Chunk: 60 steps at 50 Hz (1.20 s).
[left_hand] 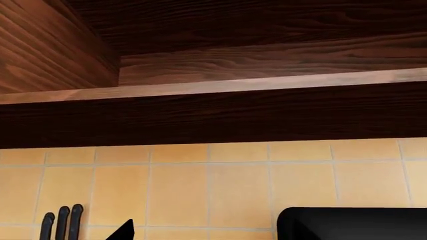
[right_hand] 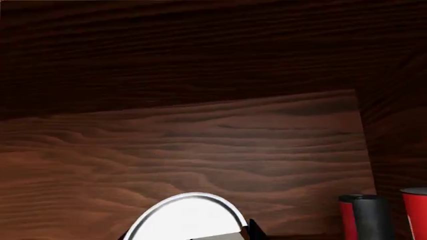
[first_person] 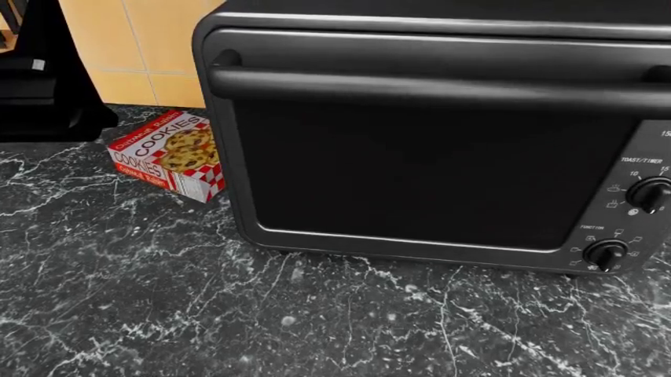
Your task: Pick the cans from the counter and place them in their designated side in the cabinet.
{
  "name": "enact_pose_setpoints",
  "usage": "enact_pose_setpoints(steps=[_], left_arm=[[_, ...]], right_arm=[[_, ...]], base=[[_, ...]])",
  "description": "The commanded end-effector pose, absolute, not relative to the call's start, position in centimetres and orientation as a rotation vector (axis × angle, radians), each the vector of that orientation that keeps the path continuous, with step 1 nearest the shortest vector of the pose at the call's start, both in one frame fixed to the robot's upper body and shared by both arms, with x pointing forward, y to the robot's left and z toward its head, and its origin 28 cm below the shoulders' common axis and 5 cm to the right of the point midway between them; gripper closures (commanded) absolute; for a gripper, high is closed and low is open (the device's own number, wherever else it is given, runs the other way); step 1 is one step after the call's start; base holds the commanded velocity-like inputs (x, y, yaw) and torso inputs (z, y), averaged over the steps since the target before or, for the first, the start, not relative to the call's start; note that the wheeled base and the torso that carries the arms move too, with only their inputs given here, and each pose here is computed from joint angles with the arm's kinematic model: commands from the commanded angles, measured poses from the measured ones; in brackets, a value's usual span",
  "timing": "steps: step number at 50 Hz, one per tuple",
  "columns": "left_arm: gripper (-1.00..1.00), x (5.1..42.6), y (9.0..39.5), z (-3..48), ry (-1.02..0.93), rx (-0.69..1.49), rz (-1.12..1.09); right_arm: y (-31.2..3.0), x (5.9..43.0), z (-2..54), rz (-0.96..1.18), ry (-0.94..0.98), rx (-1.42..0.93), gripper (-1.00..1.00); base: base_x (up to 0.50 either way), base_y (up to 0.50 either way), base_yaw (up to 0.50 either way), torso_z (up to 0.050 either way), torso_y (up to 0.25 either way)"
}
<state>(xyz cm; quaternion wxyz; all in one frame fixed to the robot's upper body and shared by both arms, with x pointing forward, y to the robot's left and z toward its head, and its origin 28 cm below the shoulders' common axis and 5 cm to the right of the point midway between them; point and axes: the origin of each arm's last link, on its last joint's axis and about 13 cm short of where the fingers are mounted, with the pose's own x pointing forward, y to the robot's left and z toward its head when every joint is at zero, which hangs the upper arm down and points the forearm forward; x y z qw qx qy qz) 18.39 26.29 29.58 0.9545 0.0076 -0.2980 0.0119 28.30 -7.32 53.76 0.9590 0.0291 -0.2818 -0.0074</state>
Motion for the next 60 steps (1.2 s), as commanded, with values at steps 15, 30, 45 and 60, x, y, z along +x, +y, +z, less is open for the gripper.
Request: enact_pose_setpoints(steps=[15,30,45,60], left_arm=[[-1.00,18.6,26.4,29.4,-0.600,0.015,0.026],[-1.00,18.5,26.4,29.3,-0.596,0.013,0.026],[-1.00,18.6,26.5,29.1,-0.592,0.013,0.028],[-1.00,18.6,26.5,29.2,-0.592,0.015,0.029]], right_arm=[[-7.9,30.4,54.7,-0.106,-0.472,0.092,1.00],[-8.5,31.2,54.2,-0.166,-0.401,0.116,1.00],[-8.7,31.8,53.8,-0.179,-0.355,0.122,1.00],[-8.8,32.0,53.5,-0.171,-0.351,0.099,-1.00]], base=[[0.00,0.00,0.00,0.000,0.001],[0.00,0.00,0.00,0.001,0.001],[0.00,0.00,0.00,0.000,0.001],[0.00,0.00,0.00,0.000,0.000]])
